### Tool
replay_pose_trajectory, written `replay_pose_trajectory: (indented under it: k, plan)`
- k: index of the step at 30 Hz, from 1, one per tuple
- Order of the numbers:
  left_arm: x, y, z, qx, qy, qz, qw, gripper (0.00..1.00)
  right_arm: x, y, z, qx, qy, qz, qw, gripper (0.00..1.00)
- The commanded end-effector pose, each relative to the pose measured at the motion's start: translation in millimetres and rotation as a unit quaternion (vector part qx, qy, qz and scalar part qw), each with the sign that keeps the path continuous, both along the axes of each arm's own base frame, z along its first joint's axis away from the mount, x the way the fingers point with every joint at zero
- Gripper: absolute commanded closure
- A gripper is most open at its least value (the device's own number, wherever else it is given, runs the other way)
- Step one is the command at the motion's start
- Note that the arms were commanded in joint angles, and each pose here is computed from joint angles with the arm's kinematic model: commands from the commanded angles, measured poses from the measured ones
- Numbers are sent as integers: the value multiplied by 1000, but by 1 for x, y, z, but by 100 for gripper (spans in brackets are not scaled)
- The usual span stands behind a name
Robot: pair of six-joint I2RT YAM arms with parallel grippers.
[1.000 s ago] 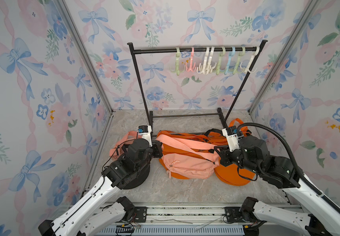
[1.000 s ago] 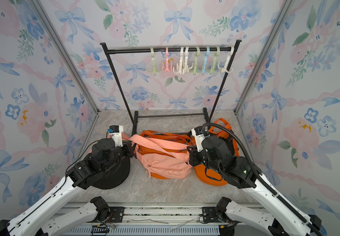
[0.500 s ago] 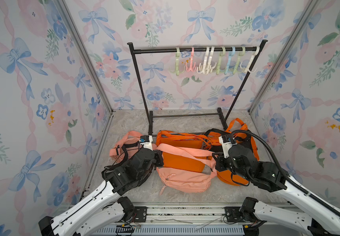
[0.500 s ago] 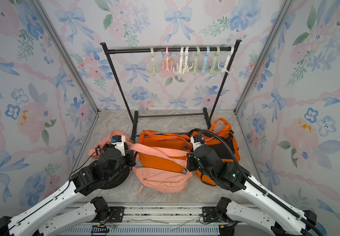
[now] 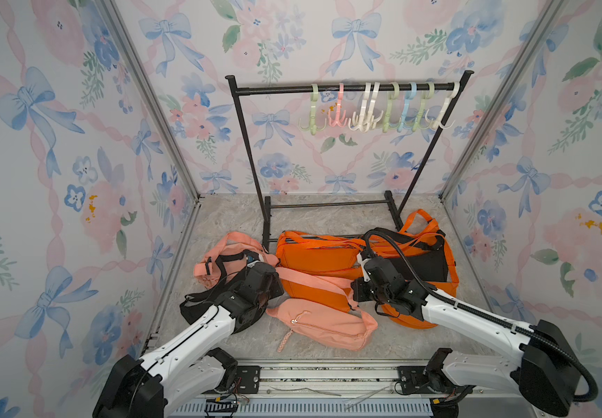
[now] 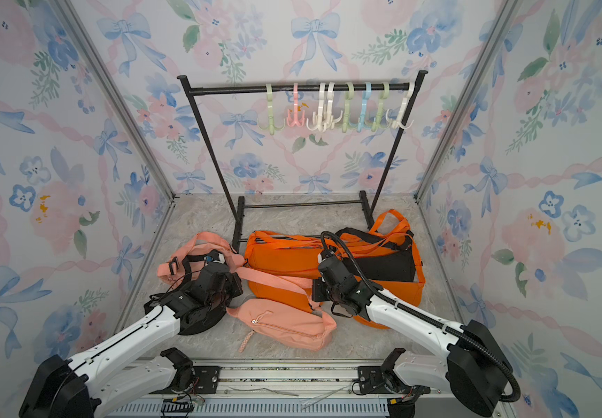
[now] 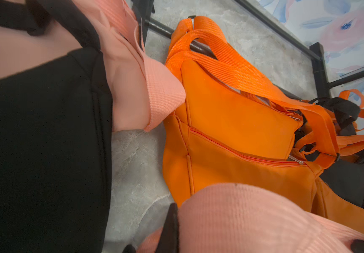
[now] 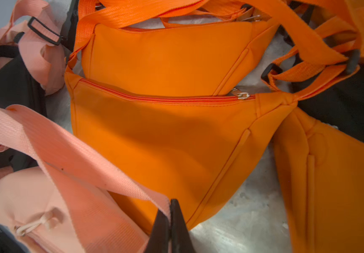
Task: Take the bag off the hook
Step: Place the bag inside the bag.
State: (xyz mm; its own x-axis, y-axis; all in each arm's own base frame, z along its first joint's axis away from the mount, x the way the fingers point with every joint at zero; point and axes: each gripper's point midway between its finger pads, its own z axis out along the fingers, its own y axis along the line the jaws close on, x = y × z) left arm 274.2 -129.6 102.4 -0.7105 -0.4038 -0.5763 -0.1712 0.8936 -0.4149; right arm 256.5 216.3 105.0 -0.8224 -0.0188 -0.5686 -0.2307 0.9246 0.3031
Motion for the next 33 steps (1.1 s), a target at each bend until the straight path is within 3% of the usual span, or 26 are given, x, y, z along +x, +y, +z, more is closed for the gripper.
replay_pose_trajectory:
  k: [1,5,7,10,12,14,15,24,33]
  plan:
    - [7,76,-20,131,16,133,982,100,2,-79,-52,-150,42,-86,984,100]
    - [9,80,-37,138,51,144,979,100,5,-77,-74,-169,71,-75,980,99]
    - [9,80,-41,138,59,147,978,92,4,-76,-81,-171,77,-71,980,99]
    - [9,79,-44,135,67,151,977,61,3,-76,-83,-169,74,-72,980,86]
    - [9,79,-42,132,68,153,977,33,3,-78,-78,-166,64,-72,981,63]
    - [9,79,-39,130,69,156,977,19,3,-78,-69,-160,46,-68,984,46]
    - [9,80,-37,128,69,157,977,14,4,-79,-63,-156,33,-69,985,42]
    - [26,63,5,83,21,138,987,3,13,-81,21,-105,-95,-60,988,34]
    - [32,69,70,81,-49,144,985,2,13,-123,91,-133,-159,-109,972,26]
